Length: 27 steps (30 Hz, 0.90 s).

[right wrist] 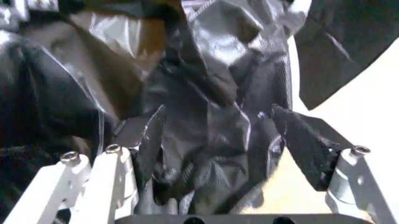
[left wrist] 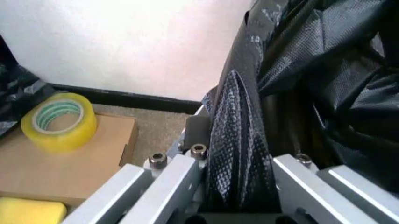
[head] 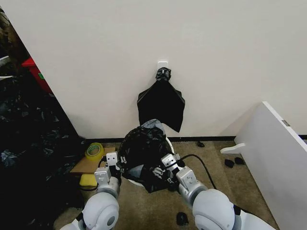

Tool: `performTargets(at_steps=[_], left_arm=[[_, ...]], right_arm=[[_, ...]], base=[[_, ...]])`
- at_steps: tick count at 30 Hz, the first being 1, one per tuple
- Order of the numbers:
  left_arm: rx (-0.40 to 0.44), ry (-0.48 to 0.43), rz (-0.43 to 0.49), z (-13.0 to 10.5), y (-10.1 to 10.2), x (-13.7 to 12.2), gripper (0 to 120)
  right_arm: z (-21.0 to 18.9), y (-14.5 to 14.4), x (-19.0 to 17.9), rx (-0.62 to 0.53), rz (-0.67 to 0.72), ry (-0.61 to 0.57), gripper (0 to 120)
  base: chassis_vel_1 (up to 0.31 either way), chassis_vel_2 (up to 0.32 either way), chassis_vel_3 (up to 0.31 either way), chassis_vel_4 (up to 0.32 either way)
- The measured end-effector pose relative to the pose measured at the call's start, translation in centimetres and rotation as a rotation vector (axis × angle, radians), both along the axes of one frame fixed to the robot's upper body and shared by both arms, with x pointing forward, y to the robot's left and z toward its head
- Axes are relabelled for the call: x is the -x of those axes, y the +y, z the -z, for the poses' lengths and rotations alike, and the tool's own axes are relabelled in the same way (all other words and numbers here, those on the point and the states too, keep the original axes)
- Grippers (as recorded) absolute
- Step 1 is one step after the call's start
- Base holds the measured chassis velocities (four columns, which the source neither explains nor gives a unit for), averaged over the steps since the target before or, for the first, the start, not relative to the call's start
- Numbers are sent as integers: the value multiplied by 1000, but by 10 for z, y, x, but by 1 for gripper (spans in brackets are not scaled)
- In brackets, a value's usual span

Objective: Place the garbage bag over the trash bin.

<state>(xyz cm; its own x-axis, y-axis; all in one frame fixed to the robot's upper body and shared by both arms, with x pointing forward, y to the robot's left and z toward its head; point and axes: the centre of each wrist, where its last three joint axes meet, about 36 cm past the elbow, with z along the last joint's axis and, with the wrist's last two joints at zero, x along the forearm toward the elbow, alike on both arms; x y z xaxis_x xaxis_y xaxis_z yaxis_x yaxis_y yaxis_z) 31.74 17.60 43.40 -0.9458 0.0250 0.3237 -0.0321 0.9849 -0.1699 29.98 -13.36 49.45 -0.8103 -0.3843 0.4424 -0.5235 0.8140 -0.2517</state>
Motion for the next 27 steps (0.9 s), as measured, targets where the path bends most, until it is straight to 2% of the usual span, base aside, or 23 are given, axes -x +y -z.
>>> performTargets(at_steps=[1, 5, 6, 9, 10, 13, 14, 17, 20, 24, 27], left_arm=[[0, 0, 0, 0, 0, 0, 1], [8, -1, 0, 0, -1, 0, 1], [8, -1, 0, 0, -1, 0, 1], [11, -3, 0, -1, -1, 1, 1], [11, -3, 0, -1, -1, 1, 1], [18, -11, 0, -3, -1, 1, 1], [18, -11, 0, -3, -1, 1, 1], [24, -14, 0, -5, -2, 2, 1], [27, -14, 0, -5, -3, 2, 1], [31, -15, 0, -5, -3, 2, 1], [37, -21, 3, -4, -1, 3, 1]], right_arm=[[0, 0, 0, 0, 0, 0, 64], [5, -1, 1, 31, -2, -8, 46], [5, -1, 1, 31, -2, -8, 46], [7, -3, 2, 56, -6, -24, 32], [7, -3, 2, 56, -6, -24, 32], [11, -10, 3, 105, -9, -37, 15], [11, -10, 3, 105, -9, -37, 15], [14, -14, 4, 128, -12, -30, 5], [15, -16, 5, 135, -13, -26, 0], [15, -17, 4, 135, -2, -30, 0], [8, -15, 0, 81, 21, -24, 0]], base=[[0, 0, 0, 0], [0, 0, 0, 0], [0, 0, 0, 0], [0, 0, 0, 0], [0, 0, 0, 0], [0, 0, 0, 0], [0, 0, 0, 0], [0, 0, 0, 0], [0, 0, 0, 0], [0, 0, 0, 0], [0, 0, 0, 0]])
